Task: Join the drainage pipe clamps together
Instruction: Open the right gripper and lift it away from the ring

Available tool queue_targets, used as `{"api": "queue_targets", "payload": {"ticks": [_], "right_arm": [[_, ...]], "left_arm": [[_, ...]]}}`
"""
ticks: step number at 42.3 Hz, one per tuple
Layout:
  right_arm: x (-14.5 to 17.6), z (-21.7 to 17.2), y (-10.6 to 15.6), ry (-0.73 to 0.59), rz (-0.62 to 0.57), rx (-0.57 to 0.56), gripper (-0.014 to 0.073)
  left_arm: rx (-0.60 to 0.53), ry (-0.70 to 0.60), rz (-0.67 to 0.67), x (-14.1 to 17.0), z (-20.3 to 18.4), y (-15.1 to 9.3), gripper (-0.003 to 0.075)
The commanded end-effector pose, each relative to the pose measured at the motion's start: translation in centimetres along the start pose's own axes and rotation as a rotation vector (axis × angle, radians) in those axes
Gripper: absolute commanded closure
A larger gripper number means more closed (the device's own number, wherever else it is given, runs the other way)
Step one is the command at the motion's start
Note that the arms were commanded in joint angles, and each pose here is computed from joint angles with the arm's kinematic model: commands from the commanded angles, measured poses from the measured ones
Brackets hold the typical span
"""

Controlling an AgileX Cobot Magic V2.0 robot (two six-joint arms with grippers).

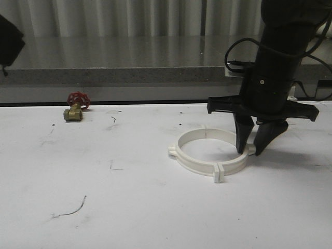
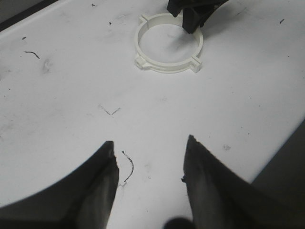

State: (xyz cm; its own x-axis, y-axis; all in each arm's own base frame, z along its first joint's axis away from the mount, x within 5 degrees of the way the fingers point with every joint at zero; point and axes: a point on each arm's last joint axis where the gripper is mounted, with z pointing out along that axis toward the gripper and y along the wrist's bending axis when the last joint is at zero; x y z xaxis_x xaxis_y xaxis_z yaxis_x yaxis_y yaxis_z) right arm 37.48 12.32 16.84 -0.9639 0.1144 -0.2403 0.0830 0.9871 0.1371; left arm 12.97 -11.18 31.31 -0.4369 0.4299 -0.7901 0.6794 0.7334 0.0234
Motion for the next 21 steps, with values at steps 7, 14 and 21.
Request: {"api": "queue_targets", "payload": {"ticks": [7,14,21], "right_arm": [[-1.1,-5.0,0.8,-0.136,0.002,-0.07,0.0314],[-0.9,-8.7,0.5,-0.196,-0.005,-0.087,0.0316],[0.0,-13.8,0.1,-0.29,-0.057,-0.097,0.0316]], "left_arm": [[0.004,-0.098,-0.005,-1.4,-0.6,-0.1,0.0409],[0.004,-0.098,-0.005,-1.4,-0.6,-0.1,0.0409],[0.004,-0.098,-0.005,-1.4,-0.6,-0.1,0.0409]]}}
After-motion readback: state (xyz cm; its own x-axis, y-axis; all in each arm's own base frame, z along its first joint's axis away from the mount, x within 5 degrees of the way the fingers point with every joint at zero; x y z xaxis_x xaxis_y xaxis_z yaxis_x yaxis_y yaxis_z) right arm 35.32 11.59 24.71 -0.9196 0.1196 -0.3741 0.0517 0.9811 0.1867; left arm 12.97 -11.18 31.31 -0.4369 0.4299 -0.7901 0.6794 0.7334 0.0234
